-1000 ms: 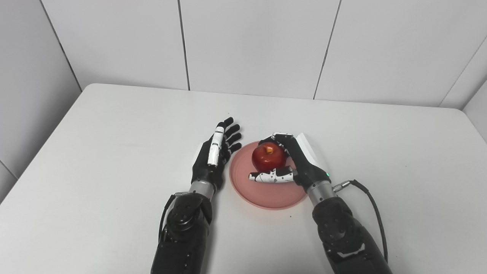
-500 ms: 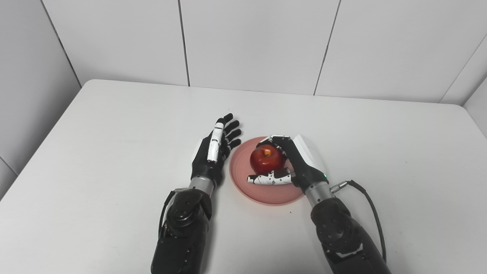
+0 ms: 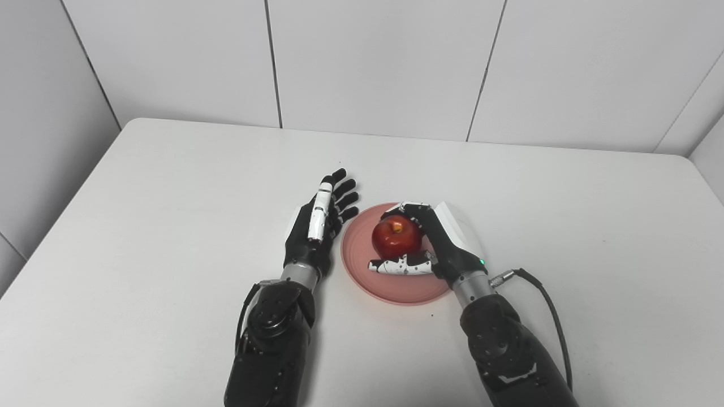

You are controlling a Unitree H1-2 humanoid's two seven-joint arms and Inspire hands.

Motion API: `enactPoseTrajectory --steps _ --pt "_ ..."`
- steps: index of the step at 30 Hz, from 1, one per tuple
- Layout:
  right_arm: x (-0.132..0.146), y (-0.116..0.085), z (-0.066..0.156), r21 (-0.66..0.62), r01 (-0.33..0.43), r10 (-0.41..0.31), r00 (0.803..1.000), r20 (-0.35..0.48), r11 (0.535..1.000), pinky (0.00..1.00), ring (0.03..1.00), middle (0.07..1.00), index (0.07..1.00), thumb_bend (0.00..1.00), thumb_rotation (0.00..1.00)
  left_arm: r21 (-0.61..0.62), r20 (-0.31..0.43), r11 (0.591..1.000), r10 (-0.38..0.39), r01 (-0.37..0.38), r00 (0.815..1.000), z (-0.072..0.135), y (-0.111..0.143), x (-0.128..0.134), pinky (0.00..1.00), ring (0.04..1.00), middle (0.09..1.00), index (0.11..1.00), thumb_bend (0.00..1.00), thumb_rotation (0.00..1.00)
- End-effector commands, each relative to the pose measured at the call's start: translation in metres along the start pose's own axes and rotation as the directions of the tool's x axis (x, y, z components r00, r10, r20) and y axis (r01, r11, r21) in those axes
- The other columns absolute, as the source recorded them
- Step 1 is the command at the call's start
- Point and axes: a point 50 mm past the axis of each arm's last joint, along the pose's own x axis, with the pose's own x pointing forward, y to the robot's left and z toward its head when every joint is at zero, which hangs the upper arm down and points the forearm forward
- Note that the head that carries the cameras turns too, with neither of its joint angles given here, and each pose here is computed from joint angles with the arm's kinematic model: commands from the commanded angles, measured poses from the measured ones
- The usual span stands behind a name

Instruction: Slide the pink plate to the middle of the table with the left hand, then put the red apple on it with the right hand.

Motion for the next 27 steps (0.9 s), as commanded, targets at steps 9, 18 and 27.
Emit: enactPoseTrajectory --steps 9,18,27 --pt "0.0045 -0.0115 0.0173 0.006 0.006 -0.006 1.0 0.017 1.0 0.6 0.693 0.741 0.746 0.94 0.3 0.016 0.0 1.0 0.004 -0.004 1.0 0.001 -0.0011 0.0001 0.85 0.87 0.88 0.872 0.38 1.0" --pt "0.0038 -0.014 0.0176 -0.009 -0.004 0.004 1.0 0.023 1.0 0.65 0.734 0.773 0.767 0.98 0.35 0.012 0.006 1.0 0.003 -0.003 1.0 0.0005 -0.0012 0.001 0.84 0.868 0.881 0.871 0.37 1.0" --pt "0.0019 -0.0207 0.0162 -0.005 -0.009 0.009 0.999 0.033 1.0 0.68 0.757 0.785 0.783 1.0 0.39 0.001 0.005 1.0 0.013 -0.013 1.0 0.0 -0.001 0.0008 0.83 0.855 0.869 0.858 0.37 1.0"
